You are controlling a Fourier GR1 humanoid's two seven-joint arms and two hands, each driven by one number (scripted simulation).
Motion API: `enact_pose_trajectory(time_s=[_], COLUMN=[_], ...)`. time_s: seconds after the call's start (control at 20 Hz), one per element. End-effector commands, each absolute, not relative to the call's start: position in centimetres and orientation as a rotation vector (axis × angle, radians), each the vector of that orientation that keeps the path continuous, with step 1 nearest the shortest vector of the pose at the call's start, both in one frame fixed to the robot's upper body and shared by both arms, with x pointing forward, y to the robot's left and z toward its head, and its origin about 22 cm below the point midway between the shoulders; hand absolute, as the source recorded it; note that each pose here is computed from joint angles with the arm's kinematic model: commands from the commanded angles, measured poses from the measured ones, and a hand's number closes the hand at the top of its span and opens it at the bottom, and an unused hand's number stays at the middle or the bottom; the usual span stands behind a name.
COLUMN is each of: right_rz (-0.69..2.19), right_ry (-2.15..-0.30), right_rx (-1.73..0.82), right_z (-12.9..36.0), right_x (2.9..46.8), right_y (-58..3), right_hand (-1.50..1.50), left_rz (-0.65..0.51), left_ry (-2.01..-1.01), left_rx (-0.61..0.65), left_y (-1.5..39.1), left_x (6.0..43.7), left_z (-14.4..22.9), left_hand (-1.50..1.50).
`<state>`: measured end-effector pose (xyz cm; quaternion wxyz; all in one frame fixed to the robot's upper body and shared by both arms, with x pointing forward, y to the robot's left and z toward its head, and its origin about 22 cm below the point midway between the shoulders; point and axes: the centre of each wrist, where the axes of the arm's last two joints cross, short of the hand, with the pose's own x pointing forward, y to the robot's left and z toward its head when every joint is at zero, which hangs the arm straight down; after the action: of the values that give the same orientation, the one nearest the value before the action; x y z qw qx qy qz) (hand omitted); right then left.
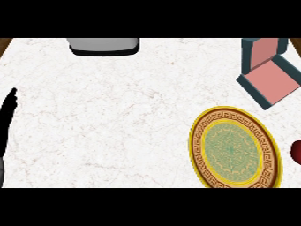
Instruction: Pick the sweet potato from the plate and place it in the cardboard box
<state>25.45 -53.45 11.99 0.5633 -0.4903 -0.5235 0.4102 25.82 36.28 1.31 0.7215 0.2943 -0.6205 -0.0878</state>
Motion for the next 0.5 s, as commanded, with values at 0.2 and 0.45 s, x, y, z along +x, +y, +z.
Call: enact_pose_trajectory(time_s=[0.2,0.45], right_rz=[0.872,0.861], right_ry=[-1.536,-1.619], right_rx=[-1.293,-1.138], right_z=[14.1,18.0], right_x=[25.3,28.0], right_y=[-56.8,-56.4], right_hand=[1.5,1.5], left_rz=[-0.224,-0.224], left_ry=[-1.375,-1.379], left_rx=[0.647,0.63], left_y=[35.5,35.6], left_x=[26.9,26.6], left_z=[2.4,0.9], left_hand=[0.0,0.0])
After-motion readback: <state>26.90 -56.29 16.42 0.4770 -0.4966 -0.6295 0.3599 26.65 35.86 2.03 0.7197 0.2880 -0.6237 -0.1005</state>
